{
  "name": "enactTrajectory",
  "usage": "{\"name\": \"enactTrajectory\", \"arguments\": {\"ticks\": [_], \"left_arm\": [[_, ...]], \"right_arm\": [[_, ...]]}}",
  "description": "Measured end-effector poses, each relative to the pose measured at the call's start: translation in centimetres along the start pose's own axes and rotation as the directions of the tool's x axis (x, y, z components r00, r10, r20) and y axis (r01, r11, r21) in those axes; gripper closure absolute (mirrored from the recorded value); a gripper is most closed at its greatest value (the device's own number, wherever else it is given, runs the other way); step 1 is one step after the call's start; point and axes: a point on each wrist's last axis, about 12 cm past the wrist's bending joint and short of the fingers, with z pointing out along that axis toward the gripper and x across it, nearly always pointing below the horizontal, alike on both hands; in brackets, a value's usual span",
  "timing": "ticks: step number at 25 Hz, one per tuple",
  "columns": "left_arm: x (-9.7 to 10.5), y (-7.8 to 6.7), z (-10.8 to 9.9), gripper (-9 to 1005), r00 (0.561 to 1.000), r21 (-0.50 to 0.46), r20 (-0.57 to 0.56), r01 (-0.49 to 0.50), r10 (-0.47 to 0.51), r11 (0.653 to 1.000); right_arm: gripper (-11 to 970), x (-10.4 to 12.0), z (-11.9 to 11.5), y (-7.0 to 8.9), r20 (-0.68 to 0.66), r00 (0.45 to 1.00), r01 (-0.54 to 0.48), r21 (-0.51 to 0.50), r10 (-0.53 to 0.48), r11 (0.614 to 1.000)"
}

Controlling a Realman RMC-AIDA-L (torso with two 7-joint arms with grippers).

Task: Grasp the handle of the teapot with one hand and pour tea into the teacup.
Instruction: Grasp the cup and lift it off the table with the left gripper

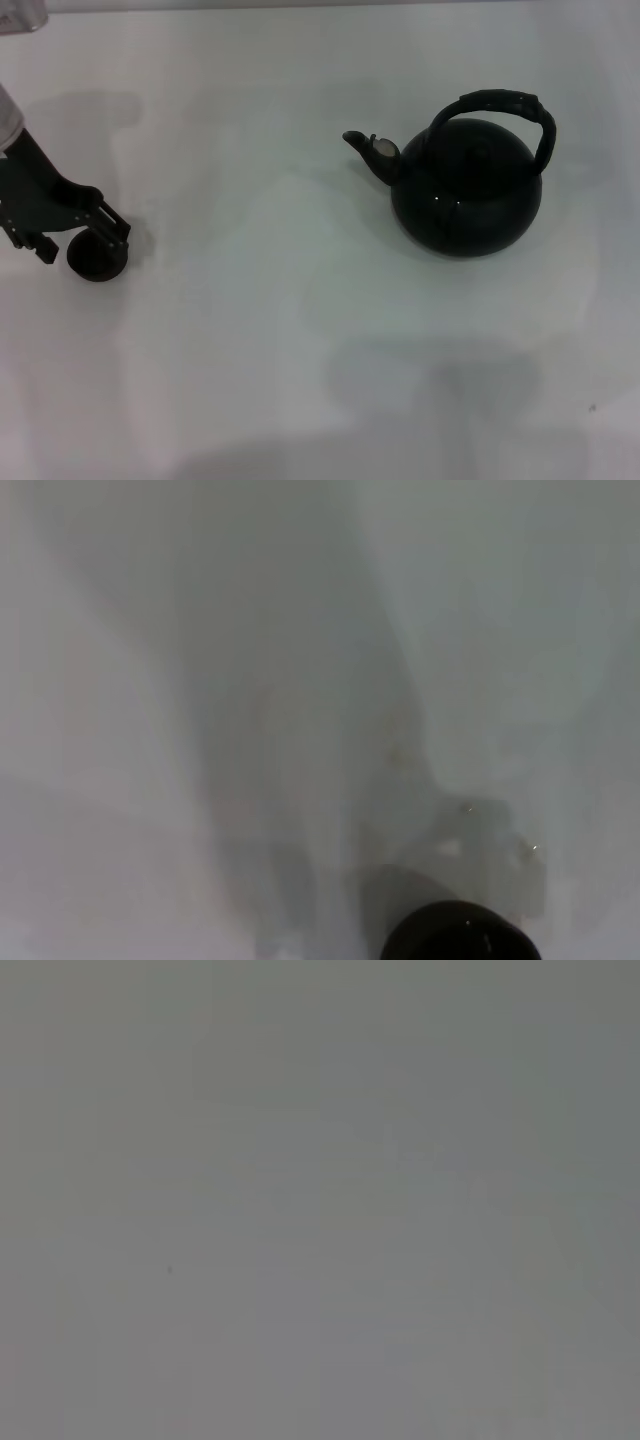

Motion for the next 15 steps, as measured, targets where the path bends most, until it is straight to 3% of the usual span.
{"name": "enactTrajectory", "arguments": {"ticks": [15], "left_arm": [[0.24,-0.07,0.64,118,1.000,0.006,-0.017,0.004,-0.003,1.000]], "right_arm": [[219,-0.11,0.09,0.05,0.003,1.000,0.002,-0.003,-0.002,1.000]]}}
